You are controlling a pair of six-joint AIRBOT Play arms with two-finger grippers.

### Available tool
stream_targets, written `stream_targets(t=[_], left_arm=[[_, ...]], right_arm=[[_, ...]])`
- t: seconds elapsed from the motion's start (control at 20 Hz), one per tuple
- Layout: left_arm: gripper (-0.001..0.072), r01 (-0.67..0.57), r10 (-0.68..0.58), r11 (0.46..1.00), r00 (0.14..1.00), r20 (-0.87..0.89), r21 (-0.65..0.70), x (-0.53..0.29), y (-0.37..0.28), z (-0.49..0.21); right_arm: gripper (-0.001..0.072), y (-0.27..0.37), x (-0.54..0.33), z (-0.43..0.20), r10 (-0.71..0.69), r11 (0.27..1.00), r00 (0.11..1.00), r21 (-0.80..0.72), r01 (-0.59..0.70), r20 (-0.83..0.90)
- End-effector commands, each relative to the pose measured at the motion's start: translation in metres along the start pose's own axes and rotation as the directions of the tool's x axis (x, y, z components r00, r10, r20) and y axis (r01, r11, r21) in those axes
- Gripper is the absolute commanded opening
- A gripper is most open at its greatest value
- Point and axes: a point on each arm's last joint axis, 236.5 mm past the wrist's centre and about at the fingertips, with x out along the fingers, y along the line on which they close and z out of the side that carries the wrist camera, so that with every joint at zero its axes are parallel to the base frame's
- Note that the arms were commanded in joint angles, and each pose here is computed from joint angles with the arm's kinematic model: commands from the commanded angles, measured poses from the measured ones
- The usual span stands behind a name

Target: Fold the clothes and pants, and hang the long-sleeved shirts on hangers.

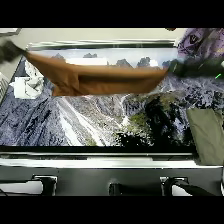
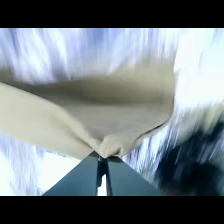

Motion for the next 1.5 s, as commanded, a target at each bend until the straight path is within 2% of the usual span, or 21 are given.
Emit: stream_targets(t=[0.0,0.2,0.3,0.45,0.6,0.75,0.85,0.95,1.05,1.2,1.3,1.45], left_arm=[[0.0013,-0.179,0.138,0.976,0.947,0.29,0.121,-0.116,-0.04,0.065],[0.0013,-0.401,0.301,0.906,0.837,0.456,0.138,-0.237,-0.062,0.048],[0.0013,-0.453,0.334,0.883,0.786,0.521,0.118,-0.286,-0.078,0.036],[0.0013,-0.464,0.326,0.88,0.745,0.583,0.101,-0.33,-0.1,0.023],[0.0013,-0.452,0.324,0.888,0.747,0.58,0.085,-0.332,-0.102,0.019],[0.0013,-0.427,0.346,0.898,0.833,0.432,0.104,-0.28,-0.078,0.011],[0.0013,-0.362,0.32,0.922,0.912,0.258,0.135,-0.218,-0.057,-0.001],[0.0013,-0.312,0.304,0.942,0.95,0.075,0.125,-0.151,-0.024,-0.016],[0.0013,-0.289,0.301,0.949,0.949,-0.088,0.126,-0.079,0.015,-0.035],[0.0013,-0.261,0.278,0.961,0.899,-0.337,0.096,0.032,0.07,-0.093],[0.0013,-0.258,0.263,0.964,0.866,-0.425,0.07,0.095,0.1,-0.13],[0.0013,-0.258,0.26,0.964,0.859,-0.441,0.064,0.16,0.13,-0.157]], right_arm=[[0.0025,0.038,-0.122,0.092,-0.087,0.985,0.946,-0.117,0.129,0.312],[0.0025,0.072,-0.25,0.094,-0.135,0.966,0.834,-0.117,0.231,0.535],[0.0025,0.083,-0.298,0.075,-0.157,0.959,0.794,-0.103,0.265,0.587],[0.0025,0.095,-0.335,0.054,-0.162,0.963,0.769,-0.071,0.26,0.619],[0.0025,0.092,-0.328,0.052,-0.17,0.972,0.784,-0.03,0.234,0.597],[0.0025,0.07,-0.278,0.062,-0.199,0.973,0.842,-0.001,0.23,0.502],[0.0025,0.041,-0.215,0.059,-0.233,0.971,0.908,0.025,0.24,0.348],[0.0025,0.006,-0.138,0.042,-0.256,0.967,0.957,0.057,0.25,0.139],[0.0025,-0.033,-0.059,0.012,-0.266,0.959,0.962,0.09,0.27,-0.059],[0.0025,-0.086,0.044,-0.04,-0.26,0.944,0.921,0.124,0.305,-0.29],[0.0025,-0.108,0.099,-0.063,-0.232,0.943,0.905,0.146,0.3,-0.357],[0.0025,-0.127,0.159,-0.076,-0.191,0.941,0.917,0.199,0.273,-0.351]])
